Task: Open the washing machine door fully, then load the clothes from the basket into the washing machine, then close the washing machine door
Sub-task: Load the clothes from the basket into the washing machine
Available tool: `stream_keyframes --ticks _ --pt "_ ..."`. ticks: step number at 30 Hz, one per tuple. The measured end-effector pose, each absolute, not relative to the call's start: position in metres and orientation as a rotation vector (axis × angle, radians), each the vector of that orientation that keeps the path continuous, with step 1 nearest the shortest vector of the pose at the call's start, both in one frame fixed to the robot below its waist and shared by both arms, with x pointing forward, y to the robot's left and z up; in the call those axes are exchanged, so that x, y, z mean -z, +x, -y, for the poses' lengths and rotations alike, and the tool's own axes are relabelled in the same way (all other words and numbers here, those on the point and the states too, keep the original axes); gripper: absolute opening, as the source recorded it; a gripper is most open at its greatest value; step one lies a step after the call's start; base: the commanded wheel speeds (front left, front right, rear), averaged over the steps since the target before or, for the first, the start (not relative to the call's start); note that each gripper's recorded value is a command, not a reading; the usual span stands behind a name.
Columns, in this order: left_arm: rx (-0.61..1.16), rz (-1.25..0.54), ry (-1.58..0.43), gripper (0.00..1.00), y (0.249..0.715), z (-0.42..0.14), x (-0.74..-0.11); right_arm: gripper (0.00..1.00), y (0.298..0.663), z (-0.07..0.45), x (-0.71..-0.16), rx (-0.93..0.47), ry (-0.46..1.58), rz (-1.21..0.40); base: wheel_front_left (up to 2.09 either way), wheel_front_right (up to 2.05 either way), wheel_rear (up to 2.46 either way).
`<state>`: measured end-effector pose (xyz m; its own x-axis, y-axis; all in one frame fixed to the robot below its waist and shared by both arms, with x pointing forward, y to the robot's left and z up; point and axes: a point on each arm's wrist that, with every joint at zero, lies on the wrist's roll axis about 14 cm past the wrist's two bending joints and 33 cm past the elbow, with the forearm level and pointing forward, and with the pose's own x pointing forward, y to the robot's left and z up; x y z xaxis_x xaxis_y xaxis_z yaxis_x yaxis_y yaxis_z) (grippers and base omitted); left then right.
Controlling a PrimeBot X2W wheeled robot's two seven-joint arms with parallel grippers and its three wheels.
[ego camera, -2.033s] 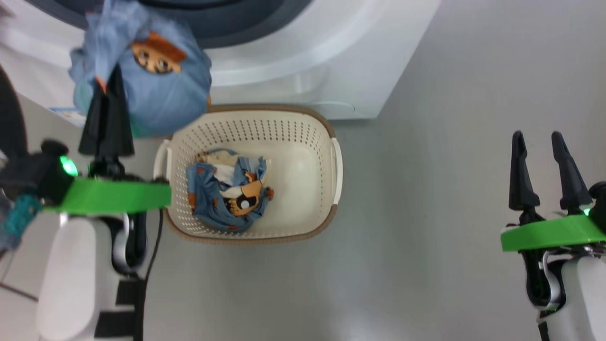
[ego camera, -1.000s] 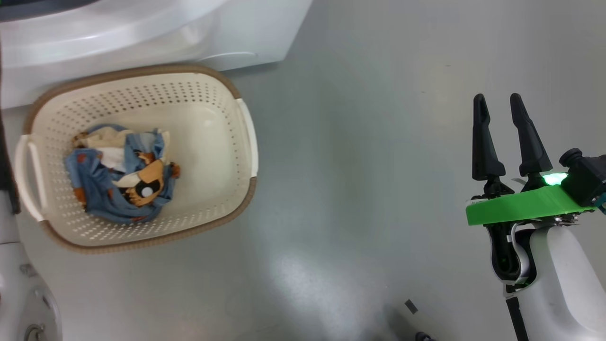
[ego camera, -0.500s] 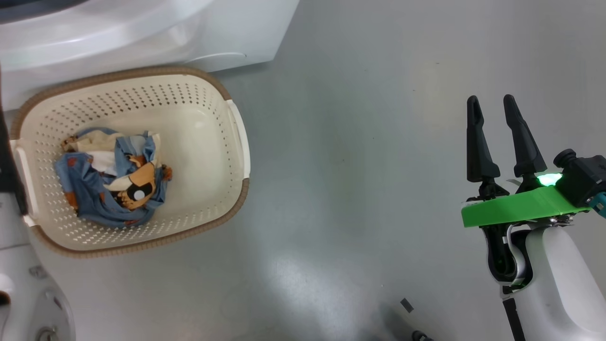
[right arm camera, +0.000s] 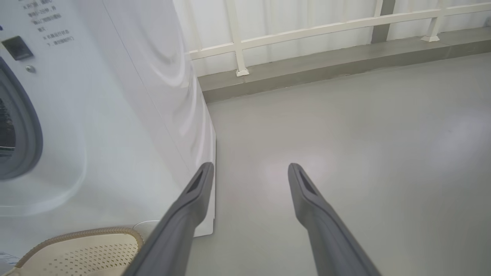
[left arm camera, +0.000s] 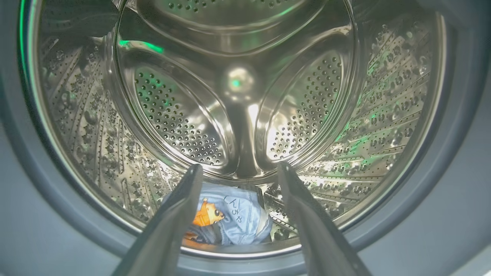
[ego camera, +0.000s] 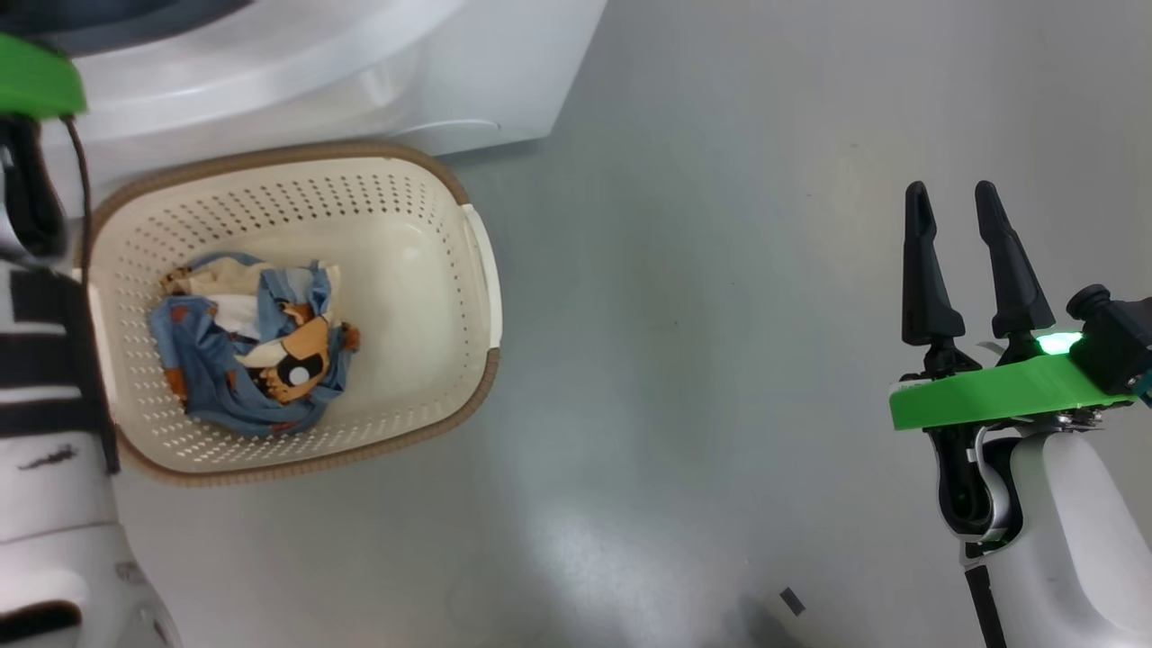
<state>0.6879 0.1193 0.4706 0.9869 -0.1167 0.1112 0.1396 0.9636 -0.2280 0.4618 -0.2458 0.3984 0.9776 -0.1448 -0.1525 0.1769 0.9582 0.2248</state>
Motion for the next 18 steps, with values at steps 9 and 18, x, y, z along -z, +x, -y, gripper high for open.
stream_keyframes --ticks 9,18 --pt "0.128 0.068 -0.218 1.0 0.662 -0.124 -0.468 1.0 0.464 0.241 -0.412 0.145 0.227 -0.106 0.0 0.0 0.0" --pt "0.111 0.022 -0.207 1.0 0.624 -0.135 -0.457 1.0 0.456 0.235 -0.419 0.128 0.202 -0.099 0.0 0.0 0.0"
